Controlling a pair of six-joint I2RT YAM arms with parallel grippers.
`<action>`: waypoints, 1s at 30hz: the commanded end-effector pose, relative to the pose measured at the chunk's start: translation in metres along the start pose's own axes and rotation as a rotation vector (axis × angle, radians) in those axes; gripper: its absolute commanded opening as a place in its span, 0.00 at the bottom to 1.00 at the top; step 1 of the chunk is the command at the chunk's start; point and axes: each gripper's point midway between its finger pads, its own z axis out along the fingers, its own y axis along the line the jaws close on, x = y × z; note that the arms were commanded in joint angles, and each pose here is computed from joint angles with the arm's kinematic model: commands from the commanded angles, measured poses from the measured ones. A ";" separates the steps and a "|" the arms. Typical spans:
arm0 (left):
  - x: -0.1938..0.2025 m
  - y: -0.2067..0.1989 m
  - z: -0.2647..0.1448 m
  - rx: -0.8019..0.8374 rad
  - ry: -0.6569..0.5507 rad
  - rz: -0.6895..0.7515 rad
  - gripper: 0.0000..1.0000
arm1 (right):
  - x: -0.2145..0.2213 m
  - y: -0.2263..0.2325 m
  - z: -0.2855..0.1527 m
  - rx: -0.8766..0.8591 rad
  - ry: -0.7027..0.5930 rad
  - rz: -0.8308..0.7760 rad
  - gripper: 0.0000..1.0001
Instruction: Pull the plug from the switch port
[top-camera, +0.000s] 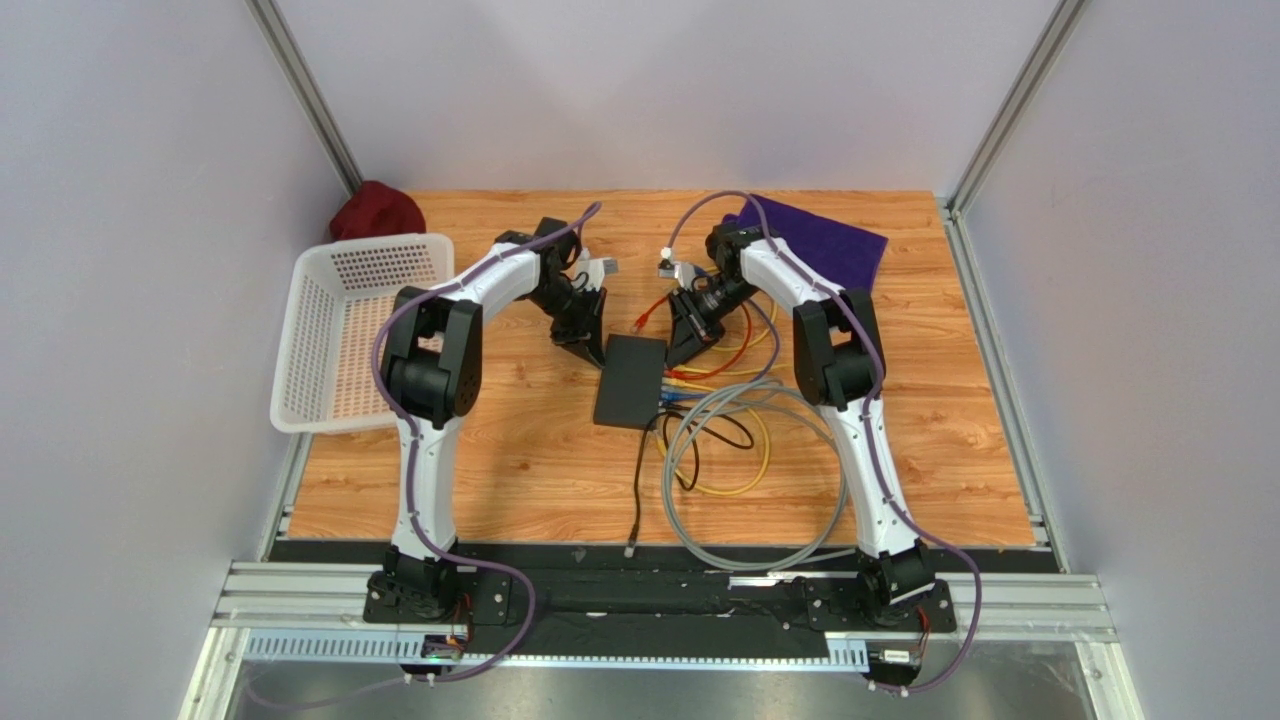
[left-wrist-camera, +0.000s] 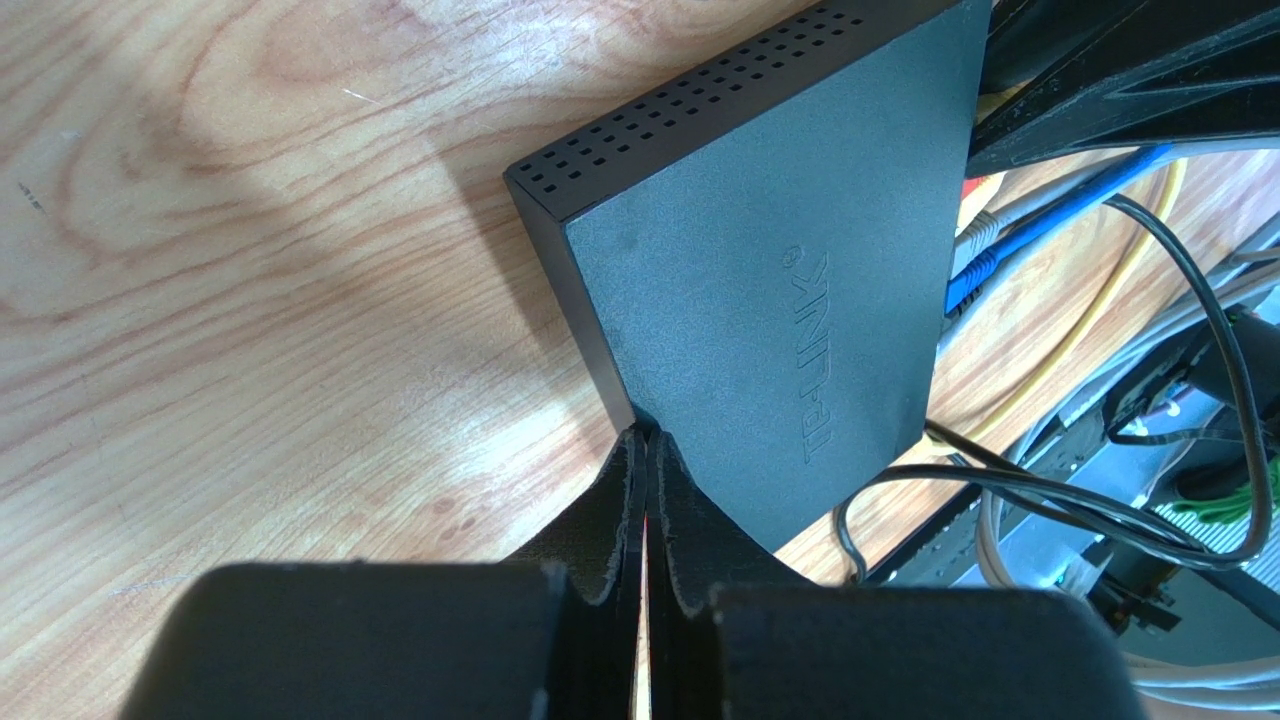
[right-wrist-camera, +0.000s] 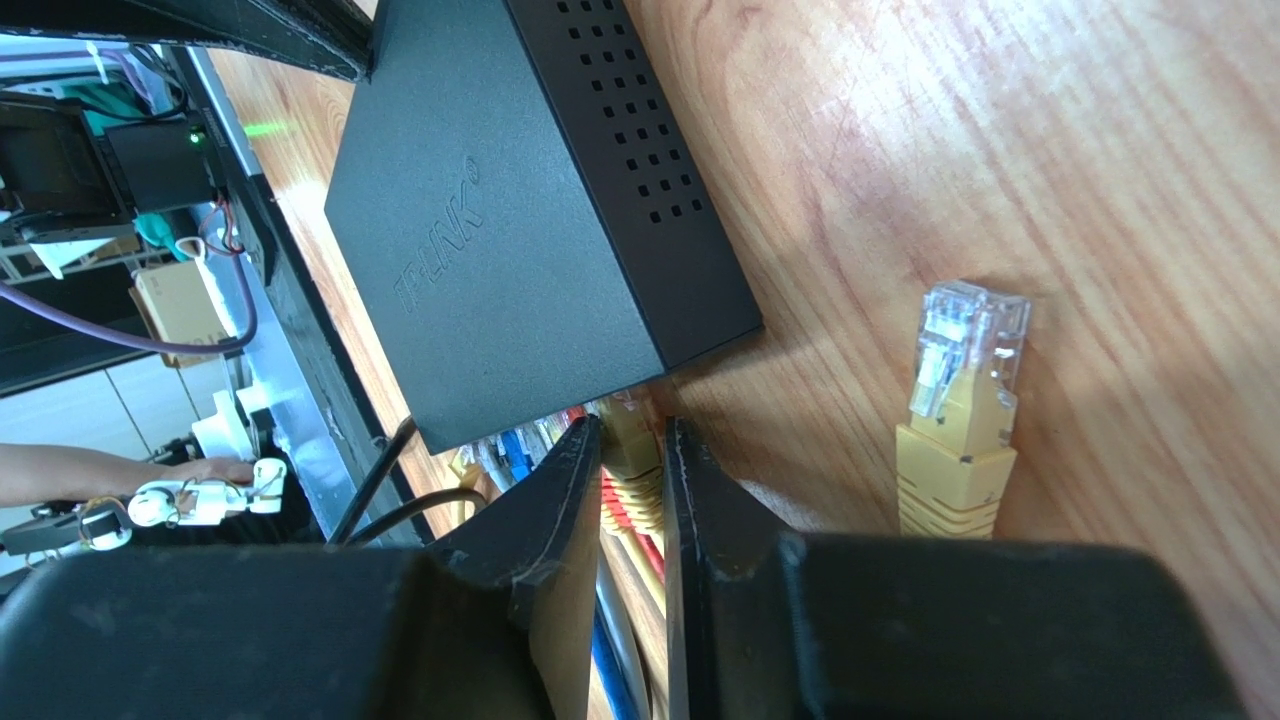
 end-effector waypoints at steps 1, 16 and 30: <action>-0.001 0.015 0.015 -0.069 0.009 0.039 0.00 | 0.013 -0.024 0.028 0.074 0.085 -0.031 0.00; -0.001 0.017 0.017 -0.069 0.014 0.036 0.00 | 0.027 -0.023 0.026 0.059 0.115 0.018 0.00; -0.002 0.018 0.018 -0.078 0.014 0.042 0.00 | 0.052 -0.019 0.016 0.065 0.197 0.019 0.00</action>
